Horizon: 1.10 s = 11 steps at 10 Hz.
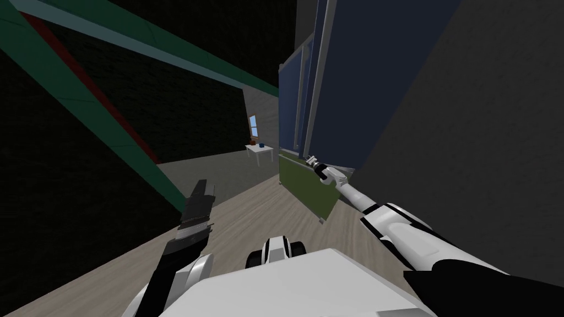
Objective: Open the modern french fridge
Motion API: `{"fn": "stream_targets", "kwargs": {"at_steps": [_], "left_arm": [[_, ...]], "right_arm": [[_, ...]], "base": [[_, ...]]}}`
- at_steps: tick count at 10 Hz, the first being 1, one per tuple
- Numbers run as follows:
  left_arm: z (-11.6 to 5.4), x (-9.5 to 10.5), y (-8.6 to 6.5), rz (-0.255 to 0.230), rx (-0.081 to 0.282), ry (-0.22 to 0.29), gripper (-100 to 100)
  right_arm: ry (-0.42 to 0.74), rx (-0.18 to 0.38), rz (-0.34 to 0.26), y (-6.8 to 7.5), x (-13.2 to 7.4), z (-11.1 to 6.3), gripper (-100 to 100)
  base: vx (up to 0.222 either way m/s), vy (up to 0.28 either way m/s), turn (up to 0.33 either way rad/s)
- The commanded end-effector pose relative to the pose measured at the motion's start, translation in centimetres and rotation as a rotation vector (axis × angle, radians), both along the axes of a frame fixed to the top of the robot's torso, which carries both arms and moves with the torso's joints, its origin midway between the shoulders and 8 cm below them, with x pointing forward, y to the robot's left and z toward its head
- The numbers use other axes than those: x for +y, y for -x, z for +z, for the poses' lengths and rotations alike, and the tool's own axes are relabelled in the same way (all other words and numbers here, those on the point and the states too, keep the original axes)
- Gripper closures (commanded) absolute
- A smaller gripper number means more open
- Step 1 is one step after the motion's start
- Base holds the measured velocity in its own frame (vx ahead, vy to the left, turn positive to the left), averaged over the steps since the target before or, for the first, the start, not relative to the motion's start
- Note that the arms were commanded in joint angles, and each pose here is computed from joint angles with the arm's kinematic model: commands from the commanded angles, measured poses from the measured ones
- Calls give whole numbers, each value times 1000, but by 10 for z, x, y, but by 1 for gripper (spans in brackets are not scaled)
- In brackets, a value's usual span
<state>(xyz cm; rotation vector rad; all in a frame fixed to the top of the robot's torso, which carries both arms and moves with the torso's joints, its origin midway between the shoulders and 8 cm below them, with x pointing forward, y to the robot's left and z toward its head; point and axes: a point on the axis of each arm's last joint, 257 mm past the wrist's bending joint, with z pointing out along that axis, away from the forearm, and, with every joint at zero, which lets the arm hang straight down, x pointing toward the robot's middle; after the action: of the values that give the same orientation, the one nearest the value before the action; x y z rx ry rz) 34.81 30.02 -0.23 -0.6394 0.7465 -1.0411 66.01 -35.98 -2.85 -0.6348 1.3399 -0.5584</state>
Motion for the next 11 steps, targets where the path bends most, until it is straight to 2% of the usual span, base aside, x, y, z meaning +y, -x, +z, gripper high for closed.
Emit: {"fn": "stream_targets", "kwargs": {"at_steps": [1,7,8,9,10,11], "left_arm": [[0,0,0,0,0,0,0],[0,0,0,0,0,0,0],[0,0,0,0,0,0,0],[0,0,0,0,0,0,0],[0,0,0,0,0,0,0],[0,0,0,0,0,0,0]], "right_arm": [[0,-2,91,3,37,2,100],[-4,-1,310,24,116,4,100],[-3,2,276,22,104,2,100],[-3,5,363,34,137,-1,100],[-3,5,363,34,137,-1,100],[-3,4,400,40,150,0,100]], "base": [[-154,-138,48],[-196,-148,52],[-94,-73,13],[-109,-151,10],[-108,-172,46],[-101,-155,37]]}}
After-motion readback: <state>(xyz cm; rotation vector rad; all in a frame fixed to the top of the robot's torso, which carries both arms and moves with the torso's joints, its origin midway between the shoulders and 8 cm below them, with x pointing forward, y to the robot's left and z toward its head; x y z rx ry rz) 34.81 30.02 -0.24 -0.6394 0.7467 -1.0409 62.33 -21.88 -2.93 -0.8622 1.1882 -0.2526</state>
